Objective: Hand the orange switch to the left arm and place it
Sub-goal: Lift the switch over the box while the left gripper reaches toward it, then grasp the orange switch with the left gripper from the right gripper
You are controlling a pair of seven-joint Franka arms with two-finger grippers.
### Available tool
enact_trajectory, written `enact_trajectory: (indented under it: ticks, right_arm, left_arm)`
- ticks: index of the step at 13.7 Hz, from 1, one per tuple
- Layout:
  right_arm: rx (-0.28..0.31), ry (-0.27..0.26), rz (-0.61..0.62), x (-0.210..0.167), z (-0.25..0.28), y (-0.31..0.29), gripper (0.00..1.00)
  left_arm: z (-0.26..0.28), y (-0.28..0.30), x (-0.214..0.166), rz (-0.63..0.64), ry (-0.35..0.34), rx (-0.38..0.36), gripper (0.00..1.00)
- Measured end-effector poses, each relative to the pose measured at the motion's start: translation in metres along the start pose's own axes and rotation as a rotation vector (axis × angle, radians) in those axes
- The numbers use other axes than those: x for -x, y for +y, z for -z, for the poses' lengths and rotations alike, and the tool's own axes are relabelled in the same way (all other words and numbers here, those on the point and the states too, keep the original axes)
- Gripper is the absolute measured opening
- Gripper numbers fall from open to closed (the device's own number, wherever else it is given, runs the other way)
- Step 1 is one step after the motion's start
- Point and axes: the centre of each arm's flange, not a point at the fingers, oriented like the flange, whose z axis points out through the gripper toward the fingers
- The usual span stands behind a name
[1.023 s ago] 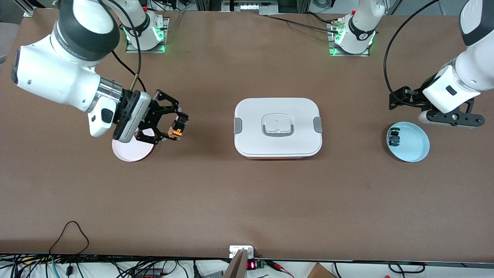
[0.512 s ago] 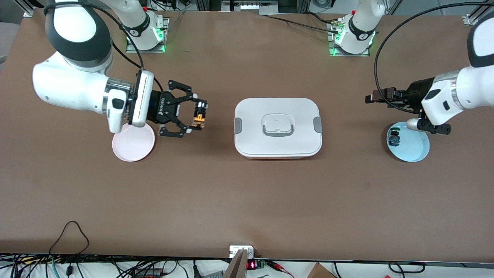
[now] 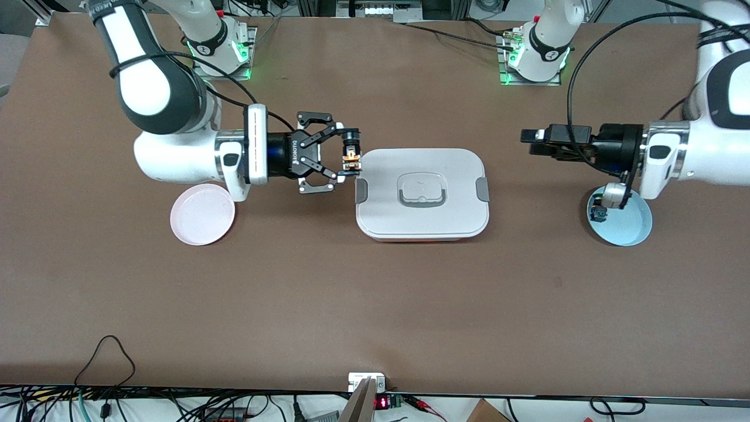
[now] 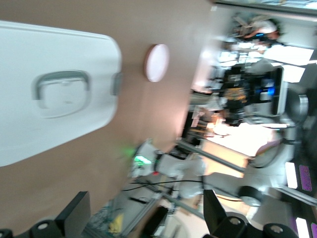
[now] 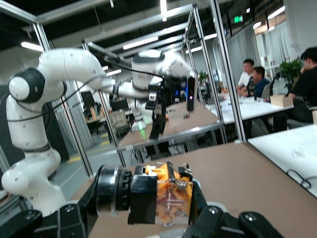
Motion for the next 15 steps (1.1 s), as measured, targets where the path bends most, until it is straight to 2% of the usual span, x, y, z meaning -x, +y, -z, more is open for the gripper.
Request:
enact_trajectory:
  ticks: [3, 5, 6, 9, 11, 15]
  right_arm:
    - [-0.012, 0.038, -0.001, 0.001, -0.022, -0.009, 0.73]
    - [0.024, 0.04, 0.013, 0.004, -0.029, -0.009, 0.73]
    - [0.04, 0.036, 0.022, 0.005, -0.032, -0.009, 0.73]
    - [0.035, 0.017, 0.036, 0.01, -0.051, -0.018, 0.73]
    - [0.03, 0.008, 0.038, 0.014, -0.06, -0.022, 0.73]
    - [0.045, -0.004, 0.04, 0.017, -0.065, -0.023, 0.73]
  left_arm:
    - [-0.05, -0.006, -0.016, -0.044, 0.08, 0.208, 1.0]
    - [-0.072, 0.001, -0.02, -0.04, 0.111, 0.279, 1.0]
    - [-0.081, 0.006, -0.021, -0.039, 0.129, 0.282, 1.0]
    - [-0.122, 0.021, -0.021, -0.034, 0.177, 0.26, 1.0]
    - [-0.141, 0.029, -0.021, -0.006, 0.217, 0.298, 1.0]
    - [-0.154, 0.029, -0.019, 0.009, 0.211, 0.309, 1.0]
